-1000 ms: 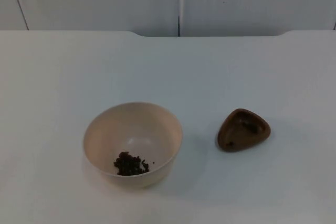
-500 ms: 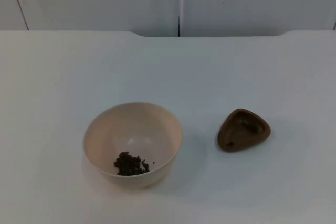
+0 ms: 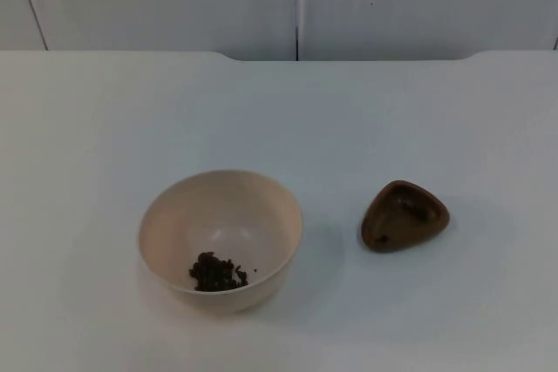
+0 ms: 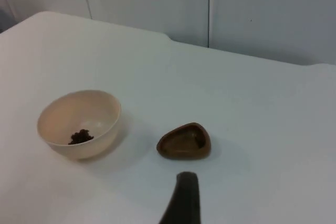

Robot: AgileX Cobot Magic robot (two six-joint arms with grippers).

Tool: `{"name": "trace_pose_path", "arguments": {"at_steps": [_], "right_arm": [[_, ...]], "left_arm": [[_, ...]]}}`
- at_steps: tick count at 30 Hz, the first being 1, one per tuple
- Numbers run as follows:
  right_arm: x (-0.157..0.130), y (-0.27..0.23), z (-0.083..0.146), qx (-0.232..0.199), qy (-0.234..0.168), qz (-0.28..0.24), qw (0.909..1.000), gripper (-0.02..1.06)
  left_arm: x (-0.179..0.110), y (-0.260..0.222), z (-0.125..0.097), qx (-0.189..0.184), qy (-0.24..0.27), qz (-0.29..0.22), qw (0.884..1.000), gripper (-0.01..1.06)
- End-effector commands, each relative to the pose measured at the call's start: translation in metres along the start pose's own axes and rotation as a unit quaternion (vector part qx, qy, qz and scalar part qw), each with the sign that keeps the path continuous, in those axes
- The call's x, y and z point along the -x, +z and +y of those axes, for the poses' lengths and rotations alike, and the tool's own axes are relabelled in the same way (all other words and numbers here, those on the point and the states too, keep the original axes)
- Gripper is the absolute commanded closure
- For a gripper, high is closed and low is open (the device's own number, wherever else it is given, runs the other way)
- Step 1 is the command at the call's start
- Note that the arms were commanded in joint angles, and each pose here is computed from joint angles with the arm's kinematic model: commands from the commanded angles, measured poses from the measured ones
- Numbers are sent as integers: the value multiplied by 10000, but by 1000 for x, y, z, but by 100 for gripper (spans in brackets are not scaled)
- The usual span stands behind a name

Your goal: Pick up the bowl with the left hand and pour the coffee beans from the cup into the bowl with the right hand.

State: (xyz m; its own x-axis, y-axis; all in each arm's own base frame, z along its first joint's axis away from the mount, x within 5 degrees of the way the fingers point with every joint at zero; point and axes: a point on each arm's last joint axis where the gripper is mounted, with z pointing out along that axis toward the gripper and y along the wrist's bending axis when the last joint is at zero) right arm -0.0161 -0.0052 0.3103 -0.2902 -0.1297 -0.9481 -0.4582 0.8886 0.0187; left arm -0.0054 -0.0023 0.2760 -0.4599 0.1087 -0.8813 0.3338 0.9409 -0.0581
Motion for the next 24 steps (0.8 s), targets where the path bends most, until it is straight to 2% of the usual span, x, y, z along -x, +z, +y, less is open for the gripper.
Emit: {"name": "trace_pose_path", "arguments": {"at_steps": [1, 10, 15, 24], "right_arm": [[-1, 0, 0, -4, -91, -3, 10000, 35], [-6, 2, -1, -61, -205, 209, 9996, 35], [-22, 16, 1, 89, -143, 640, 9978, 35], [-25, 18, 1, 113, -286, 755, 9967, 35]], "left_arm": [[-1, 0, 1, 31, -21, 12, 10000, 31], [-1, 0, 1, 31, -21, 12, 10000, 31], [-1, 0, 1, 22, -7, 12, 10000, 31], [-1, 0, 1, 22, -7, 12, 10000, 31]]}}
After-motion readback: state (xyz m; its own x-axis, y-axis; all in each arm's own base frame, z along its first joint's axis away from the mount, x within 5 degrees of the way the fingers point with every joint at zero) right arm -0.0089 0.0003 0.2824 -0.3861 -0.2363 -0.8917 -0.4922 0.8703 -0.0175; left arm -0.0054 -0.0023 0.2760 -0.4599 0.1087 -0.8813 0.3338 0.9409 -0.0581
